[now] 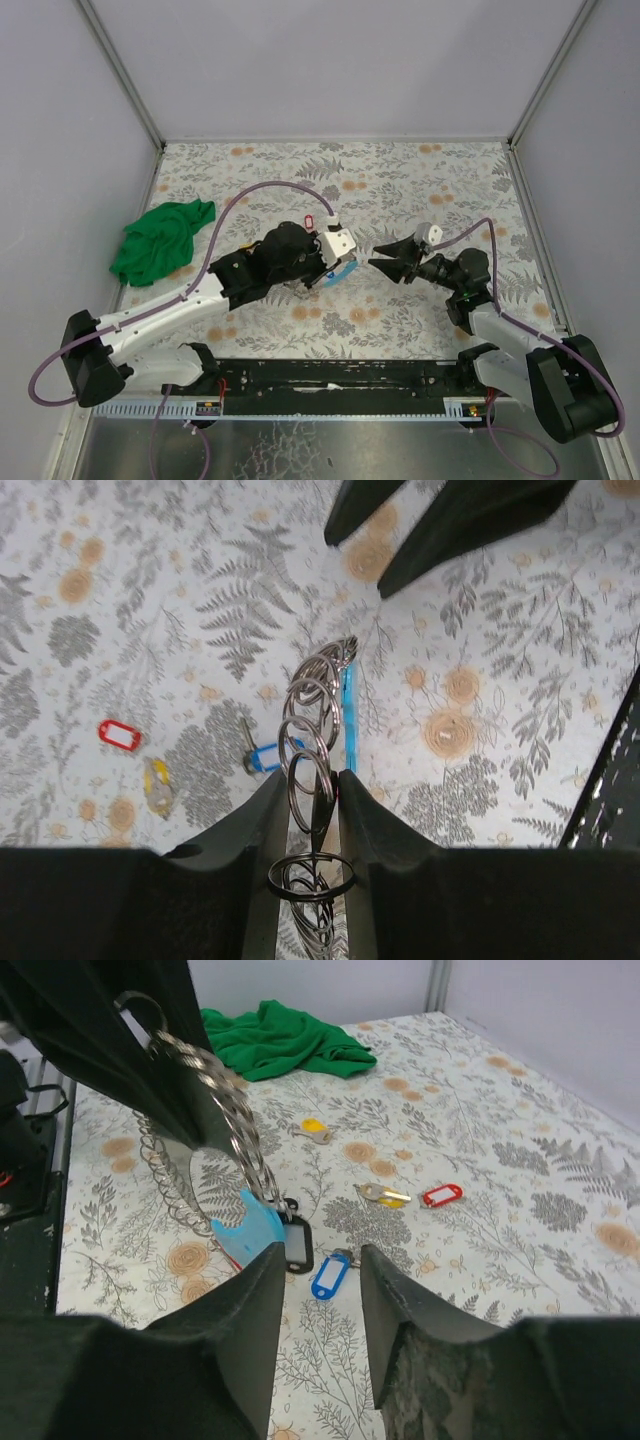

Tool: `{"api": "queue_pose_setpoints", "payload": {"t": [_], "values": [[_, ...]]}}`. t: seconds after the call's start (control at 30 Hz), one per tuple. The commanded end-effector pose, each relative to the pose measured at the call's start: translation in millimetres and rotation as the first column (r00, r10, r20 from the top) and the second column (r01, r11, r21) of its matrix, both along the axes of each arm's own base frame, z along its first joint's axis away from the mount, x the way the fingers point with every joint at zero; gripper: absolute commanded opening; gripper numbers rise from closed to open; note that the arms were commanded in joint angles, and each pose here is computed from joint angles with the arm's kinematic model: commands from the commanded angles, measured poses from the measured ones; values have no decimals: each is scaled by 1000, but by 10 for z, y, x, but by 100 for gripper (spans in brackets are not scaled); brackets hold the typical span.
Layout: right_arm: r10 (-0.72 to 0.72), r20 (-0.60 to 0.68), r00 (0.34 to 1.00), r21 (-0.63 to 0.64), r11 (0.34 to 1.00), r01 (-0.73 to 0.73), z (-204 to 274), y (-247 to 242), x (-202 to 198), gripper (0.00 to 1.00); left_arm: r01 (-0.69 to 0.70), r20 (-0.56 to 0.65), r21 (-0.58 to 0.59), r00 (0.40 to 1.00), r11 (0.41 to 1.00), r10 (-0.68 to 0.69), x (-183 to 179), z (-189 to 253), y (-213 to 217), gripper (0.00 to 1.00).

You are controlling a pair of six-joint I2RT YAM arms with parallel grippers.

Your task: Put the keys on the keyring

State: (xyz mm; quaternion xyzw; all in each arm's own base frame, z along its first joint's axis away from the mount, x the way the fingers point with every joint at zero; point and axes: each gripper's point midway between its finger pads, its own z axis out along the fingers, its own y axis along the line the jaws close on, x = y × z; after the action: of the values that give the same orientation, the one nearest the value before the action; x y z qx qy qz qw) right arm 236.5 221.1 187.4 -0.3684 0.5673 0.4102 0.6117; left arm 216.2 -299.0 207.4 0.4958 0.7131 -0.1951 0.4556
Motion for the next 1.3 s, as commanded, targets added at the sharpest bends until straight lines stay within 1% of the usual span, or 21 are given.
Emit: {"api": "queue_pose_setpoints", "payload": {"t": [0.0, 0.13, 0.23, 0.33, 0.63, 0.87, 1.27], "values": [[96, 229, 969, -33, 995, -91, 184, 91, -153, 42, 69, 49, -90, 997, 994, -65, -80, 11, -105, 0], [110, 270, 957, -79, 993, -92, 46, 148, -220, 42, 62, 27, -103, 998, 993, -60, -142, -158, -54, 0], [150, 267, 952, -106, 986, -126, -59, 244, -317, 42, 59, 18, -115, 998, 992, -57, -168, -199, -39, 0], [163, 295, 941, -135, 983, -127, -149, 290, -363, 41, 58, 21, -123, 998, 991, -56, -172, -216, -31, 0], [191, 321, 928, -207, 970, -128, -336, 394, -359, 35, 109, 22, -148, 994, 983, -107, -275, -206, -51, 0], [169, 362, 917, -205, 974, -98, -279, 379, -358, 32, 132, 6, -147, 991, 980, -133, -314, -214, -77, 0], [212, 361, 908, -183, 971, -154, -191, 423, -478, 31, 133, -20, -127, 990, 983, -137, -310, -293, -100, 0]]}}
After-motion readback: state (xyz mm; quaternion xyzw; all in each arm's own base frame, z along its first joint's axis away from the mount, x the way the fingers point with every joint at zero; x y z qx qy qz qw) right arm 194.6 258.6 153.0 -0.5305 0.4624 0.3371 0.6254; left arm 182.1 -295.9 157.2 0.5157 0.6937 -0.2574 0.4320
